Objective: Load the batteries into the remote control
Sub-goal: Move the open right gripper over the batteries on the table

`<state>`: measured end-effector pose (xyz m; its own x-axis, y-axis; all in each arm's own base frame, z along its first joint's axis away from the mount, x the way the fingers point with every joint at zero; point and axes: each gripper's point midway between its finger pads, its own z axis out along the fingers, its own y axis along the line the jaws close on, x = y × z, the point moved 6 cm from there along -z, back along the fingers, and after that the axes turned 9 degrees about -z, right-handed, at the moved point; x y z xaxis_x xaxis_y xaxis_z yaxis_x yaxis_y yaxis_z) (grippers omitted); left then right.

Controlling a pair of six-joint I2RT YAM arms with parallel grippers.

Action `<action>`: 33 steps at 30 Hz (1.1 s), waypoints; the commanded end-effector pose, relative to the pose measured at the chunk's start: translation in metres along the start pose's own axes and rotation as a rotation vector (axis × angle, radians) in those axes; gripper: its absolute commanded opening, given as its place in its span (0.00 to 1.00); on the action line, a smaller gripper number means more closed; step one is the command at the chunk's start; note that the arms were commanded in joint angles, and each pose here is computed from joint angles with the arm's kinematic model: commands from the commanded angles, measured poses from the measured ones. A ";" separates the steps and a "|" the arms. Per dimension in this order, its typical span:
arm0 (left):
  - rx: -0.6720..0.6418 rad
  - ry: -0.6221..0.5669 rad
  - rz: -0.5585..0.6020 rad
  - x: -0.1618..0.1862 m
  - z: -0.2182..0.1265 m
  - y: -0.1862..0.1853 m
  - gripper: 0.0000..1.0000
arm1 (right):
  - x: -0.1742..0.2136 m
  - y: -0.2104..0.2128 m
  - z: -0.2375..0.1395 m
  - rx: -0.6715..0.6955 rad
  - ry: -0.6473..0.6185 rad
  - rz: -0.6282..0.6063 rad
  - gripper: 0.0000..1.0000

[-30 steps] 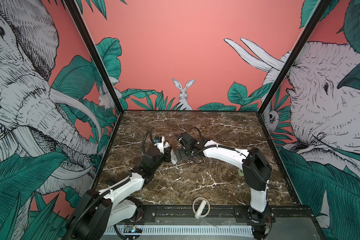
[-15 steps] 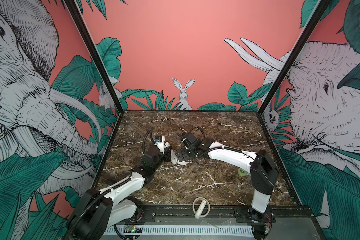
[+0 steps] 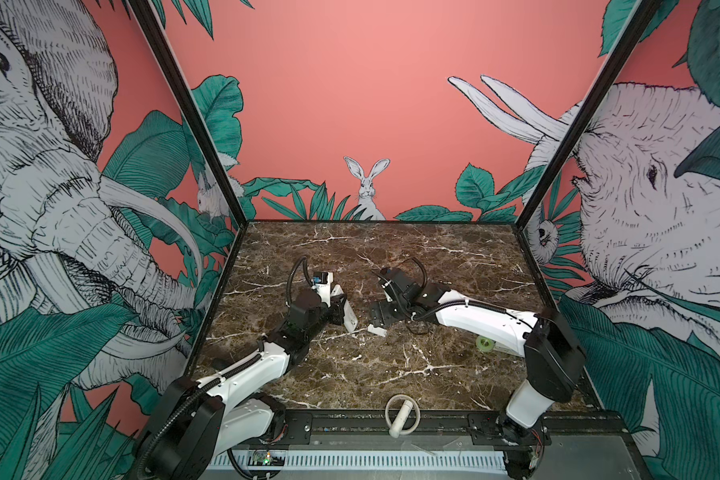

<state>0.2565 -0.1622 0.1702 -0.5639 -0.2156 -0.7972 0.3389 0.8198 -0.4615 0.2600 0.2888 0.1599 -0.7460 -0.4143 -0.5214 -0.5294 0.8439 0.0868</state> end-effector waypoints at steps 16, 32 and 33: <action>0.289 0.267 0.046 -0.030 -0.019 -0.066 0.00 | 0.051 -0.099 -0.037 0.182 0.168 -0.051 0.90; 0.400 0.277 -0.025 -0.032 -0.036 -0.080 0.00 | 0.037 -0.142 0.003 0.124 0.296 -0.215 0.46; 0.398 0.274 -0.024 -0.031 -0.037 -0.079 0.00 | 0.036 -0.145 0.006 0.116 0.294 -0.210 0.46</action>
<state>0.2264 -0.2018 0.2388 -0.7441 -0.0353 -0.6672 0.5357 0.5652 -0.6274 0.3033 0.1536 0.1215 -0.7500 -0.6191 -0.2329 -0.6090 0.7837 -0.1224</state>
